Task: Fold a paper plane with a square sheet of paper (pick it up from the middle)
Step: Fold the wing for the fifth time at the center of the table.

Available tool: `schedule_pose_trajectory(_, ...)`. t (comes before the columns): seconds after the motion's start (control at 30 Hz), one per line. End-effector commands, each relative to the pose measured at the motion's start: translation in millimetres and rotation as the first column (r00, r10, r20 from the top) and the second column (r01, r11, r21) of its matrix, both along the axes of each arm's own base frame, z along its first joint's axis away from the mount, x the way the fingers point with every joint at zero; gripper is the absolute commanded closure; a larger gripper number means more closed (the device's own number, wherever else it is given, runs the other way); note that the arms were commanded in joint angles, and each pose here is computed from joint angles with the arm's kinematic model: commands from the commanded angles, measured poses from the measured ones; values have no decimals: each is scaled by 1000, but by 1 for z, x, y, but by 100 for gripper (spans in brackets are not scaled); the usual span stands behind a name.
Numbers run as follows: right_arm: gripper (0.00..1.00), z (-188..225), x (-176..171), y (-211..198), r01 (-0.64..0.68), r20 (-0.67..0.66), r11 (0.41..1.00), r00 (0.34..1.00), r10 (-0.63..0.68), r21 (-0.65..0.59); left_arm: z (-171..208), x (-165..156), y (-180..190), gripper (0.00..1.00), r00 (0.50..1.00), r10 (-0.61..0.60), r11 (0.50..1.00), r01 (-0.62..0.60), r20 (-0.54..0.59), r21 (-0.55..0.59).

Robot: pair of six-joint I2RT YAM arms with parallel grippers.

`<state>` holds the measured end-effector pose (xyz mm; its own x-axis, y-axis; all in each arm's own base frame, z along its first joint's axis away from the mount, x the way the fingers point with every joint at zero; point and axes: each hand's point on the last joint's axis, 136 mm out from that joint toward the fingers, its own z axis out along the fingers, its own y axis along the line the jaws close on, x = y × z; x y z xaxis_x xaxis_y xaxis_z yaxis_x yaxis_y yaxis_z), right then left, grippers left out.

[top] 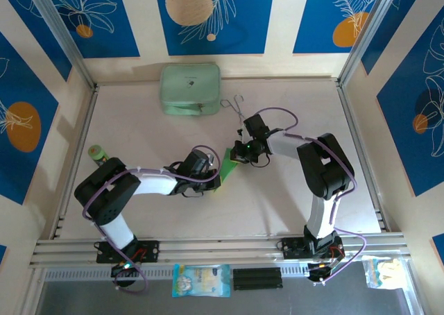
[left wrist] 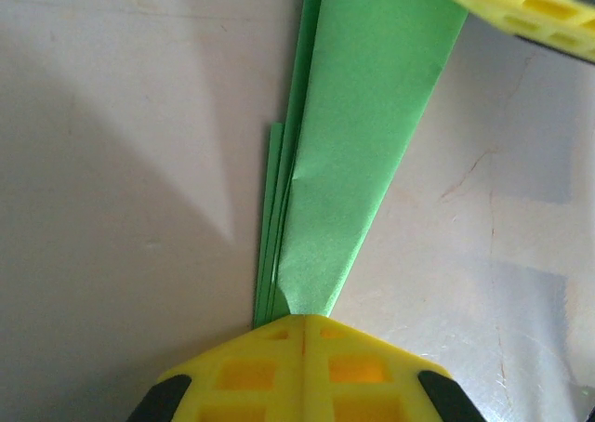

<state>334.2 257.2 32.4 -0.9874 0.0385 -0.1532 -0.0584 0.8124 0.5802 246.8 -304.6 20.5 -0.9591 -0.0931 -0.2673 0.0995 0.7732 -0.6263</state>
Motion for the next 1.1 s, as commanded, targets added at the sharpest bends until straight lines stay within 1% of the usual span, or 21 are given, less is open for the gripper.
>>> schedule_pose_trajectory(0.0,91,2,5,2,-28,16,1000,999,28,-1,-26,-14,19,100,996,24,997,-17,-88,79)
schedule_pose_trajectory(0.4,92,-27,-2,-8,4,-47,999,999,-6,-48,-9,-9,11,100,998,7,999,-4,-63,49)
schedule_pose_trajectory(0.5,92,-33,-5,-13,18,-63,999,998,-21,-51,17,-2,-4,100,999,-21,999,20,-31,-25)
schedule_pose_trajectory(0.57,92,-37,-9,-15,23,-71,999,997,-26,-49,45,8,-20,99,998,-54,995,56,27,-81)
schedule_pose_trajectory(0.63,92,-39,-11,-16,28,-77,999,997,-31,-42,58,17,-28,97,995,-71,993,77,66,-86)
schedule_pose_trajectory(0.7,92,-40,-12,-16,31,-81,999,996,-33,-36,56,26,-29,97,994,-63,996,68,84,-59)
schedule_pose_trajectory(0.87,92,-38,-13,-14,39,-81,999,996,-40,-12,35,43,-32,100,995,-48,999,49,84,-10)
schedule_pose_trajectory(1.07,92,-35,-13,-12,32,-75,999,997,-32,4,12,48,-24,100,998,-24,998,21,56,53)
